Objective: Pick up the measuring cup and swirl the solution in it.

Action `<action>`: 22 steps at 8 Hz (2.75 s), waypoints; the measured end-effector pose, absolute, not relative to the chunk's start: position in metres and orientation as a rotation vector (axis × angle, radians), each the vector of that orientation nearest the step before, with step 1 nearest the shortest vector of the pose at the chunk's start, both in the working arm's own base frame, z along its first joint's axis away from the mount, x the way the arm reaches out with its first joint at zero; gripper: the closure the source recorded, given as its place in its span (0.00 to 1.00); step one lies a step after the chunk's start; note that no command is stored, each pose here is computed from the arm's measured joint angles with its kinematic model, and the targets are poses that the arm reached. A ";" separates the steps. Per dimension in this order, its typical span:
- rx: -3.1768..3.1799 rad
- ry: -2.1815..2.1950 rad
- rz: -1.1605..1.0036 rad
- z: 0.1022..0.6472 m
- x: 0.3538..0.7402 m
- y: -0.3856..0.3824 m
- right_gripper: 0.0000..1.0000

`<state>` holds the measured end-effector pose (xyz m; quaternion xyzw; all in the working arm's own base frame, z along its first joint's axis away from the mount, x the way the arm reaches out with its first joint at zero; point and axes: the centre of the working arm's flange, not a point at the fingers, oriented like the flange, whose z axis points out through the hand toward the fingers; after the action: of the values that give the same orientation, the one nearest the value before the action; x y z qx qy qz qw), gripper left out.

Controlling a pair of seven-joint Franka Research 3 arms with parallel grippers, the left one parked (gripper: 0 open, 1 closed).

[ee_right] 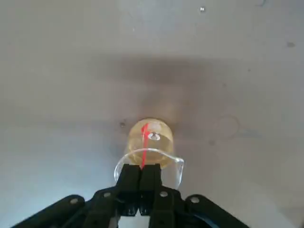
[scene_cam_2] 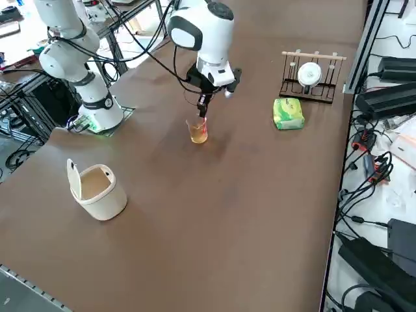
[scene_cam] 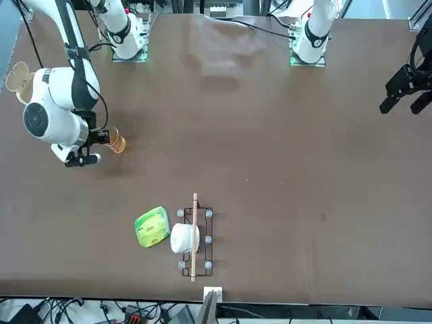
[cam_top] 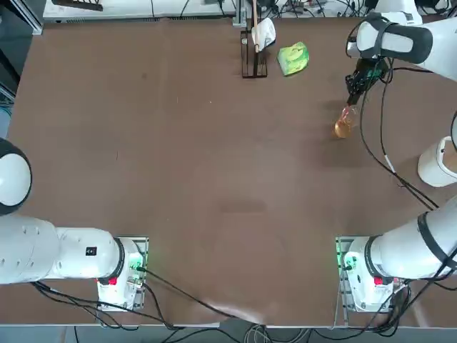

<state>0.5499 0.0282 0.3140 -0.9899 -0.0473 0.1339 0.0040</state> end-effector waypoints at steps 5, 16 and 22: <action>-3.051 -0.214 0.554 0.318 0.536 0.029 0.98; -3.195 -0.178 0.418 0.315 0.548 0.045 0.98; -3.390 0.101 0.463 0.305 0.531 0.103 0.98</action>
<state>0.5308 0.1027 0.3046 -0.9806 0.0291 0.1340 -0.1401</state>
